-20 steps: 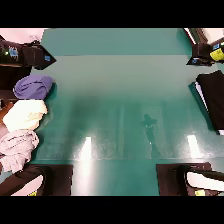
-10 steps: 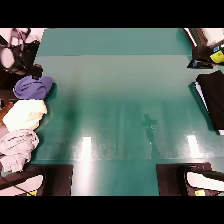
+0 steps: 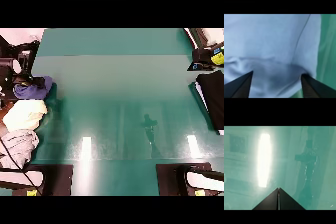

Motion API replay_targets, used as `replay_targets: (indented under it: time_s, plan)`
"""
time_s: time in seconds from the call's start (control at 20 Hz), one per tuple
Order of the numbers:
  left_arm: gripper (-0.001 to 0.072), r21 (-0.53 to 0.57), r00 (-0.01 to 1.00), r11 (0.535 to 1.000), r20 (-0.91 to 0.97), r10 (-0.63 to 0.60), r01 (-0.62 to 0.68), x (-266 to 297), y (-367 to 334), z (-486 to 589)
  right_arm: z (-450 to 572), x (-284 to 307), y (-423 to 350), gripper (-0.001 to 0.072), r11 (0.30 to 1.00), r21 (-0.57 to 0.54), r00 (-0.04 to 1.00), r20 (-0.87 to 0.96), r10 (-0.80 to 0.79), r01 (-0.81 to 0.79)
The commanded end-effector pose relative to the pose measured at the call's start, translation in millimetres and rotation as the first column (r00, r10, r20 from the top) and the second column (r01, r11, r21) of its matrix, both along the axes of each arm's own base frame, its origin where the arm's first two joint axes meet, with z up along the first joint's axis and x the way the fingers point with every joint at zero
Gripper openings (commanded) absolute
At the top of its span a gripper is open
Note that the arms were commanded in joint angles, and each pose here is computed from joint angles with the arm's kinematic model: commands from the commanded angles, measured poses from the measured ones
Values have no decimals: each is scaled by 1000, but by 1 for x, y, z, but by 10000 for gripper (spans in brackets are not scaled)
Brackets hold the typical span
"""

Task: Fold the shirts.

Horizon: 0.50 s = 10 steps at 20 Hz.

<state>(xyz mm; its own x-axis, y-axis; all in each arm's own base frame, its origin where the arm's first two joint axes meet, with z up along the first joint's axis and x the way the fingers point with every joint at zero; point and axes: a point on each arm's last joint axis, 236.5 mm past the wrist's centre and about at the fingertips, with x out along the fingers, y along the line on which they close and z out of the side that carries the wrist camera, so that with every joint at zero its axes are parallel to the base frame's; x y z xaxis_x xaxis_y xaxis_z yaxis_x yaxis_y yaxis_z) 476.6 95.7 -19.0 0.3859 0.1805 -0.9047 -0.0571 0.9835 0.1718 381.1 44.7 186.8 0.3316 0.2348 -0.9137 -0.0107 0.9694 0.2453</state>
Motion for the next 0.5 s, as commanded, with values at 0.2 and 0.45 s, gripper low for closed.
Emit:
replay_targets:
  time_s: [0.2,0.45]
  plan:
    - [69,-95,1000,995,-24,13,-15,8,-11,-16,1,4,0,20,1000,2,1000,16,-4,4]
    - [32,-215,991,972,117,-66,90,23,-57,87,3,3,0,20,1000,2,1000,19,-4,4]
